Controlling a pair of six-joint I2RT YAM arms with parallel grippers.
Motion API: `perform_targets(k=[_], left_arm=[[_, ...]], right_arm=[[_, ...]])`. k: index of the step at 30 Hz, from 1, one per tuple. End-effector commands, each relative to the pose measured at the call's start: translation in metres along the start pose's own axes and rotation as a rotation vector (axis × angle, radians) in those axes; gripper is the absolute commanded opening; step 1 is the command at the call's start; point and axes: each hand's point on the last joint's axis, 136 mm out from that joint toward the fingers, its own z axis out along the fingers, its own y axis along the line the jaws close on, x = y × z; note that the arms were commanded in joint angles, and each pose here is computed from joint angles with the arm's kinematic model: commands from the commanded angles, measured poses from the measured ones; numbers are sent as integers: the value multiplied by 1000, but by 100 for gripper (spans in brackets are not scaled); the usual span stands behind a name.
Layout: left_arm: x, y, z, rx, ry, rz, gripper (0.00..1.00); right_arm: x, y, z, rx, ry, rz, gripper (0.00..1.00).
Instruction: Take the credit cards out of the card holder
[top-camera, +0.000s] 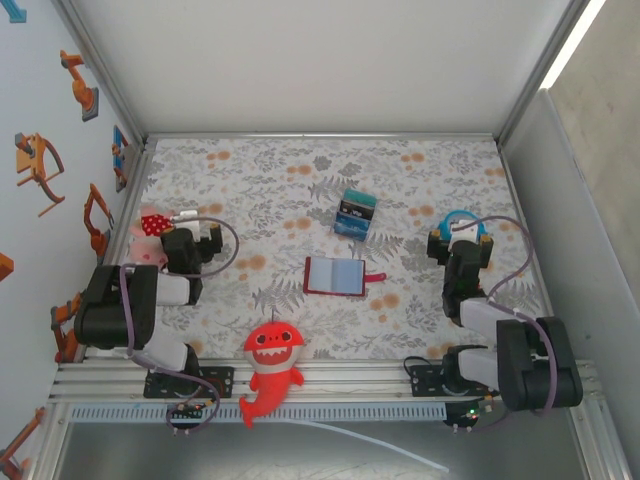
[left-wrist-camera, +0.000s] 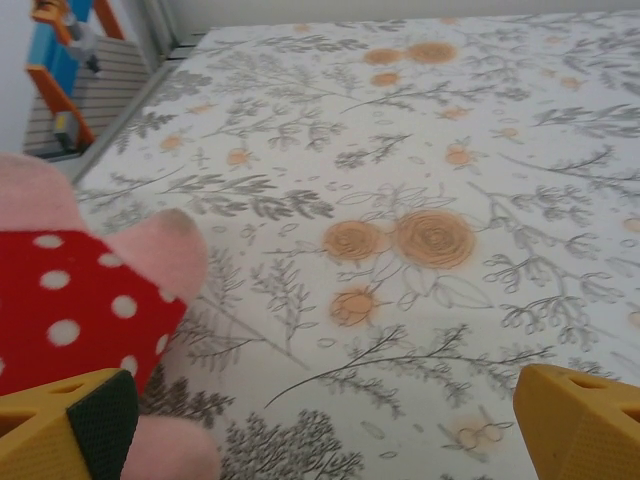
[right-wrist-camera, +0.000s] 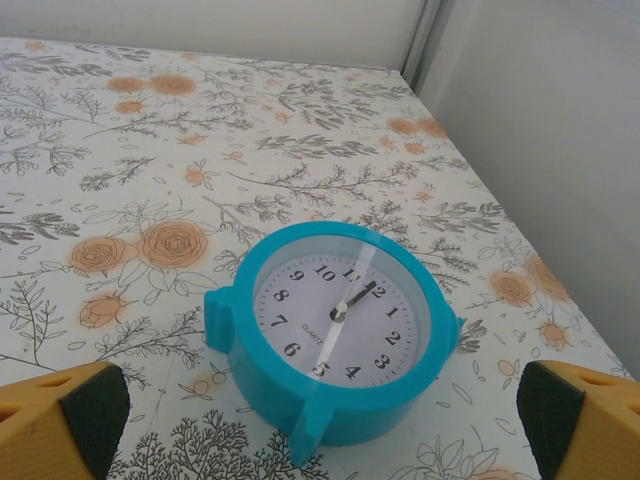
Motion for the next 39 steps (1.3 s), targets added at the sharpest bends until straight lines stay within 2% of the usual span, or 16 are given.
perform_targets(k=[1, 3, 14, 19, 28, 33, 35, 39], left_arm=[[-9, -3, 9, 85, 43, -74, 97], [-11, -4, 10, 91, 15, -79, 97], [-11, -3, 9, 85, 26, -77, 97], [-11, -3, 9, 85, 25, -75, 97], [-11, -3, 9, 83, 25, -73, 97], [-11, -3, 9, 83, 25, -73, 97], [-11, -3, 9, 82, 27, -72, 97], [-11, -3, 9, 82, 27, -72, 97]], right_arm=[[-28, 0, 6, -17, -87, 70, 100], [-28, -2, 8, -15, -91, 82, 100], [-24, -6, 18, -21, -71, 117, 99], [-22, 4, 26, -80, -80, 122, 99], [0, -3, 43, -61, -49, 180, 99], [1, -6, 46, -78, -41, 218, 99], [0, -2, 49, -100, -22, 209, 99], [-3, 27, 57, -260, 32, 131, 99]])
